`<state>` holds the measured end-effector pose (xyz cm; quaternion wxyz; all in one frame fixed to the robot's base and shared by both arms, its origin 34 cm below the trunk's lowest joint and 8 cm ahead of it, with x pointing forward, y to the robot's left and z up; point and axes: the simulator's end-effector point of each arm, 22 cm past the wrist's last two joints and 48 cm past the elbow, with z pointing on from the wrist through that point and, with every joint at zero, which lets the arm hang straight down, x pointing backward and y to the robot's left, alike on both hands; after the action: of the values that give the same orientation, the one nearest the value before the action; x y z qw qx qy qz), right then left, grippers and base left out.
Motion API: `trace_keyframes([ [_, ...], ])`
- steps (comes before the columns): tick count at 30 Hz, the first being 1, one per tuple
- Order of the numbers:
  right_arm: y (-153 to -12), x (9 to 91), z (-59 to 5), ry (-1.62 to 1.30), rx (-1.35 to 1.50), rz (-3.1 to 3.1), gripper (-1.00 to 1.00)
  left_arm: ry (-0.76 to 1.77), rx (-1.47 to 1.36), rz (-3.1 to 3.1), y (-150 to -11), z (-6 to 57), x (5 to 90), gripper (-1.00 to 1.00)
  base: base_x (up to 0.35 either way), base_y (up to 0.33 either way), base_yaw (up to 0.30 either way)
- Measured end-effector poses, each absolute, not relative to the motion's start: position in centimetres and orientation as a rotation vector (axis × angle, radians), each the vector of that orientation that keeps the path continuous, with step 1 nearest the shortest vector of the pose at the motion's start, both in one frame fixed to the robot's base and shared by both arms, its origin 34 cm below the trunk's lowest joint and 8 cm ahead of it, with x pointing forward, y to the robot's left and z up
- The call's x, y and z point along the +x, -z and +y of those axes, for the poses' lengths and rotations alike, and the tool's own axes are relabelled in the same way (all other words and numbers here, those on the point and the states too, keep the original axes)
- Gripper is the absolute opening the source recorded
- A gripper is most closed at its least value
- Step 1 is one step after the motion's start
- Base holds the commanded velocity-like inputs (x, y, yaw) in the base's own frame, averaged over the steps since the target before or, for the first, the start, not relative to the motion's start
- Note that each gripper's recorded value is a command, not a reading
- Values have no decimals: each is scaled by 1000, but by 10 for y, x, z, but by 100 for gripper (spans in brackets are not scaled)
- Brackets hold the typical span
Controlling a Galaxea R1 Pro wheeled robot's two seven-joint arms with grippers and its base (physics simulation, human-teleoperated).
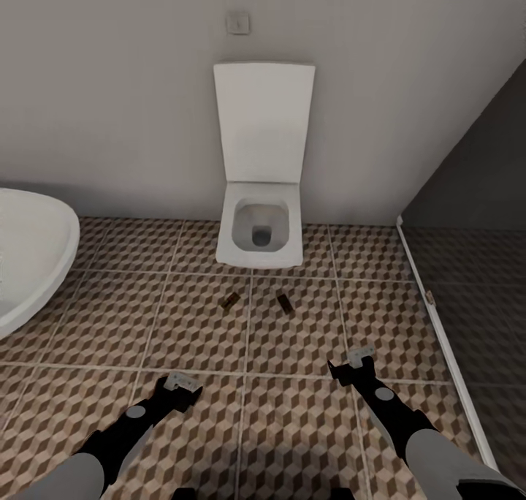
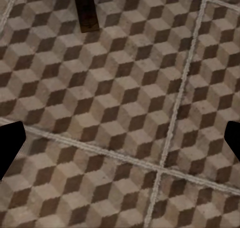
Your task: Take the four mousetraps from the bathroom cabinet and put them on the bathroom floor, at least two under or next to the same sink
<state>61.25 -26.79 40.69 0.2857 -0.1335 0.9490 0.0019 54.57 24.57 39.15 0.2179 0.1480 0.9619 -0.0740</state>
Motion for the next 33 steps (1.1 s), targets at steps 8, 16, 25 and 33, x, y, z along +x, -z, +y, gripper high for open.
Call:
trace_keyframes([
  [8, -425, 616, -267, -20, -351, 2530, 100, 195, 350, 2658, -410, 256, 553, 100, 0, 0, 0],
  [16, -439, 606, -266, -24, -352, 2538, 100, 179, 315, 2650, -429, 267, 559, 100, 0, 0, 0],
  [25, -457, 605, -266, -24, -352, 2535, 100, 157, 312, 2654, -446, 279, 558, 100, 0, 0, 0],
  [33, -474, 607, -266, -26, -351, 2526, 100, 178, 324, 2646, -463, 284, 558, 100, 0, 0, 0],
])
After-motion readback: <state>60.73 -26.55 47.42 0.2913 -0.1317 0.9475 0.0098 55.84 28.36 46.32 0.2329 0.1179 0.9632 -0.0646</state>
